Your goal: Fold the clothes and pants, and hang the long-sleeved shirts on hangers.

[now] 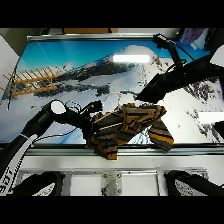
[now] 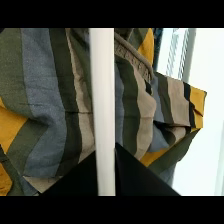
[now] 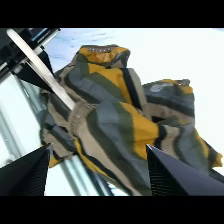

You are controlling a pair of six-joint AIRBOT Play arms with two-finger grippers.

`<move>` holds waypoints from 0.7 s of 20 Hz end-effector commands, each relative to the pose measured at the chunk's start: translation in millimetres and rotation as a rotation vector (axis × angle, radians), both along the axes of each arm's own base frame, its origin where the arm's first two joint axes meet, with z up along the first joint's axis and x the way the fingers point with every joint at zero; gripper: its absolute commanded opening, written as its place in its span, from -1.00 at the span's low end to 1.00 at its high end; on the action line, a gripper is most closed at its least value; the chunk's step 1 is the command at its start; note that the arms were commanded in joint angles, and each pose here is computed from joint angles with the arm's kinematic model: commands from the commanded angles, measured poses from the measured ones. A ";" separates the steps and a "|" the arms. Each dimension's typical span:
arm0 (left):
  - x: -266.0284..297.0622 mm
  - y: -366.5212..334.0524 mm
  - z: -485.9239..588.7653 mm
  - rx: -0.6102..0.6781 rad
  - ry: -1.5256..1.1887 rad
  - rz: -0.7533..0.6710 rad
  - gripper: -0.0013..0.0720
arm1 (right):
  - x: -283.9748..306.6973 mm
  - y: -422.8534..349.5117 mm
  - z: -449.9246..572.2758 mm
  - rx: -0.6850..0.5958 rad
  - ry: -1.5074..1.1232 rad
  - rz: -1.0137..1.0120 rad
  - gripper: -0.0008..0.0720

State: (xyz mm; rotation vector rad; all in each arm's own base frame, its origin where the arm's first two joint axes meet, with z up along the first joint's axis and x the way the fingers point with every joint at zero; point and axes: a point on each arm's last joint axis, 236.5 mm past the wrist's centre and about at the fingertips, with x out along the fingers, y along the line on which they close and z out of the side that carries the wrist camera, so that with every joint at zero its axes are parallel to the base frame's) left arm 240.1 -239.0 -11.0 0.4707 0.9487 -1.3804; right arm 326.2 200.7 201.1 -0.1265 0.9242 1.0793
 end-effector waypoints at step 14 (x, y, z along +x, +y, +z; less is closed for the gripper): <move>-7.8 1.1 -0.1 0.003 0.027 -0.021 -0.93 | 3.2 -111.0 -106.5 0.452 -0.265 0.235 0.77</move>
